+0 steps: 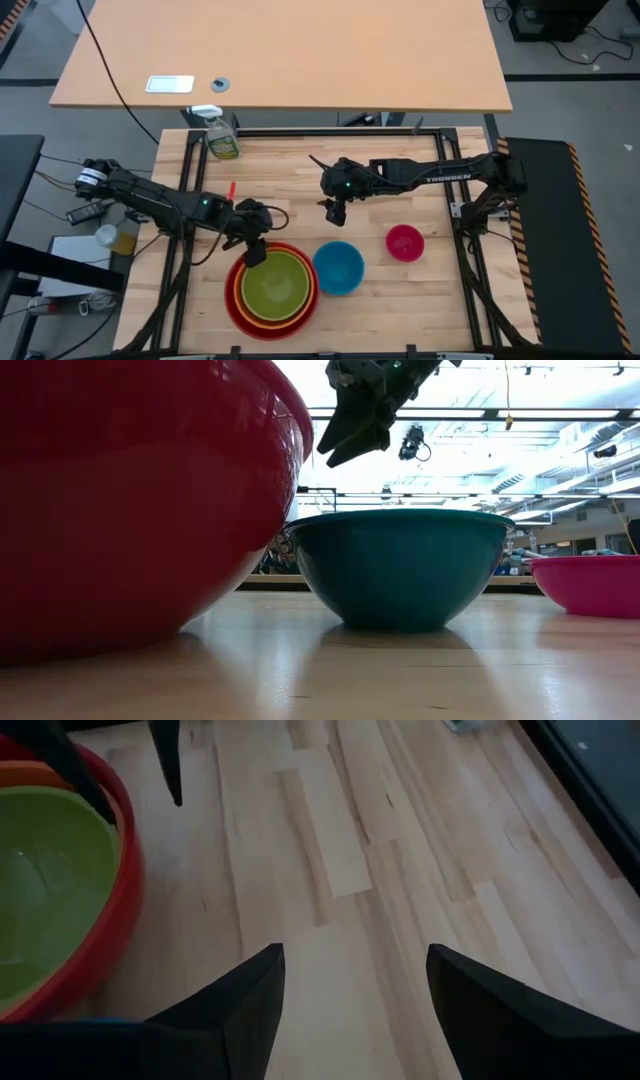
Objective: Nest bowls inside each other
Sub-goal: Stack the blue bowl on top of the light green bowl
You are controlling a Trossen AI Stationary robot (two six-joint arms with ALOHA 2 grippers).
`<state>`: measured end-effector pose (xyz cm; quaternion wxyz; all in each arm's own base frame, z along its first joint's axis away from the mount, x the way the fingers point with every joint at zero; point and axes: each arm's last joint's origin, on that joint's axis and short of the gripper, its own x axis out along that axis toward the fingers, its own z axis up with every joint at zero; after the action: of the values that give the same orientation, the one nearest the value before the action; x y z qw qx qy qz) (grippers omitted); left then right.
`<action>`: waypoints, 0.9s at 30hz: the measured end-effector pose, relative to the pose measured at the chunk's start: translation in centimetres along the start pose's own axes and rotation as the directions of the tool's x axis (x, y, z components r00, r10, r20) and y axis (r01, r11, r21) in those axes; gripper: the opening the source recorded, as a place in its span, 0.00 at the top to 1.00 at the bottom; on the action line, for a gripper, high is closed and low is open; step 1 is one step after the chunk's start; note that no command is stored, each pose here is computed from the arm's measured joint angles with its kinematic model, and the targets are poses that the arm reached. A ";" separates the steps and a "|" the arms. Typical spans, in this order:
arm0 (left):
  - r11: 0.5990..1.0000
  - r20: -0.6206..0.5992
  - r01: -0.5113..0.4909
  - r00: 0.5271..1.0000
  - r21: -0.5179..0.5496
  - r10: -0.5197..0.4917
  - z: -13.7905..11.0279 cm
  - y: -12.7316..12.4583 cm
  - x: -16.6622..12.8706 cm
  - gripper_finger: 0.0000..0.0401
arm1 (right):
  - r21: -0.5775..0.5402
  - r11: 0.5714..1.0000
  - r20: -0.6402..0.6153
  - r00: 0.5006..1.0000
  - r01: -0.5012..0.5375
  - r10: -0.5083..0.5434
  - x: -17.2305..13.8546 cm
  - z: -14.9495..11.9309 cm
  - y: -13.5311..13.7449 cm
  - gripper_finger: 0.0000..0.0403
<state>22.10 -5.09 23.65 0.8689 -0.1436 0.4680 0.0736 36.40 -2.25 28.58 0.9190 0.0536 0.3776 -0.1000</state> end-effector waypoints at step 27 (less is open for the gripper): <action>0.980 0.555 -0.103 0.812 -0.172 0.183 3.6 2.7 -6.0 0.48 | -0.031 0.932 -0.338 0.881 -0.361 0.330 4.0 -4.1 5.6 0.38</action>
<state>20.96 -1.33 30.08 0.9489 -0.1374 0.1916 0.2095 37.62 3.36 22.96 0.8480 0.0929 0.5132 0.0937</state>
